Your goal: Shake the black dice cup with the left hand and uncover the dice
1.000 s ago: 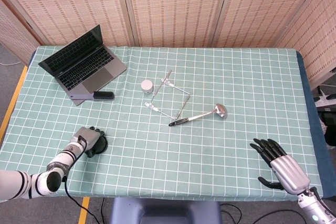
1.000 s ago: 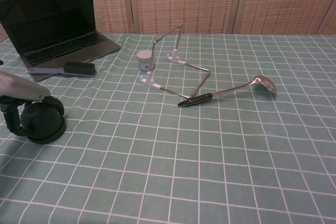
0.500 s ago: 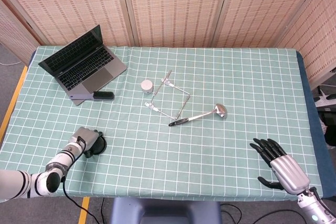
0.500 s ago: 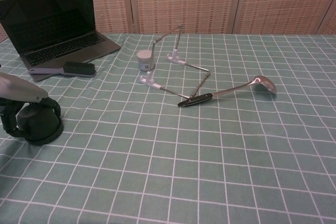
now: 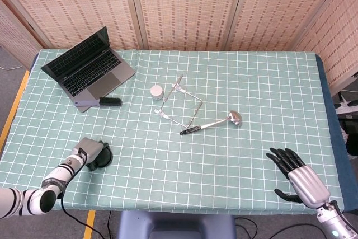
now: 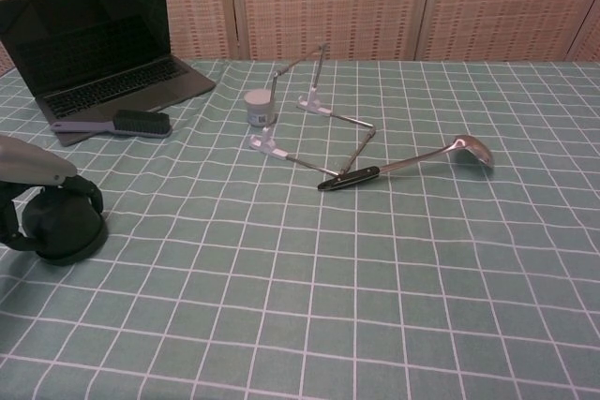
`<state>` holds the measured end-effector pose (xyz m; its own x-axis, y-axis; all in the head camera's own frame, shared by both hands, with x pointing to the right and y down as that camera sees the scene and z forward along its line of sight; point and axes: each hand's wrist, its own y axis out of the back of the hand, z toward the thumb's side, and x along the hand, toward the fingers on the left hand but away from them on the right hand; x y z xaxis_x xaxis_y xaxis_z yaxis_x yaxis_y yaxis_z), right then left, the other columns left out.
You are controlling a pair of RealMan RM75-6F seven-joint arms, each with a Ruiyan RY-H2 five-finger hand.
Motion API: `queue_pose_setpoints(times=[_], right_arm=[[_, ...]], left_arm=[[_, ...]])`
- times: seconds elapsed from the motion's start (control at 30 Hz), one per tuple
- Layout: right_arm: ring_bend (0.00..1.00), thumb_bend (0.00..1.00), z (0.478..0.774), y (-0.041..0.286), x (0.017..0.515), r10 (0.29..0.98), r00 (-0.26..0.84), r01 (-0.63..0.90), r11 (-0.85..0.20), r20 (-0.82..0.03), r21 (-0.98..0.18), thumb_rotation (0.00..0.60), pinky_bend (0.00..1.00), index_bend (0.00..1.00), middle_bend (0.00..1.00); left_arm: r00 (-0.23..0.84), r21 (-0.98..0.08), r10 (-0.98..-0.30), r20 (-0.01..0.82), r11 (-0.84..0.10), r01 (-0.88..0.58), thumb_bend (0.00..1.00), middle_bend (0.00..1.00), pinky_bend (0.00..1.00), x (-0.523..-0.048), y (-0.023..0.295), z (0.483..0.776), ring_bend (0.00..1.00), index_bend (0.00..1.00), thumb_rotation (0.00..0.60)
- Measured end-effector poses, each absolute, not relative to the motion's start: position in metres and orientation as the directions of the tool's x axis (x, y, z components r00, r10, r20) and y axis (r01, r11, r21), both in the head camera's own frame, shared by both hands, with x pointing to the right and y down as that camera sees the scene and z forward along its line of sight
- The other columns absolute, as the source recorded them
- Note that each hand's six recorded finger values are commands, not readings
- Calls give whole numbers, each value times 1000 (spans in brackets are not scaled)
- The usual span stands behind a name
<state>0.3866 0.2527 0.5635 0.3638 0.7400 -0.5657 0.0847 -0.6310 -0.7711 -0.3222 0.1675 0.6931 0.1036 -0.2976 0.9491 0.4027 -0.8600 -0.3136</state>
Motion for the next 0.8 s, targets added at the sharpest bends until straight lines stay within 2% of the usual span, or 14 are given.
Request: queue_pose_setpoints(times=[0.23,0.47,0.67,0.8], right_arm=[[0,152,563,252,387,743,364,86,-628,-562,-774,600,0,0,0],[0,151,563,252,387,745,360,83,-625,-561,-776,600,0,0,0],[0,152,563,252,387,745,359,80,-625,-562,-777,600,0,0,0],[0,151,562,251,387,749,357,83,-621,-559,-779,600,0,0,0]], left_arm=[[143,-355,-325,935,-863,360,486,924,766,-322,165,686,687,824,600],[216,-416,-369,904,-876,243,550,951,791,-317,159,679,712,849,600],[285,-480,-448,847,-876,50,590,970,809,-319,150,670,734,871,600],[318,-506,-525,789,-850,-148,638,976,812,-325,141,662,737,875,600]])
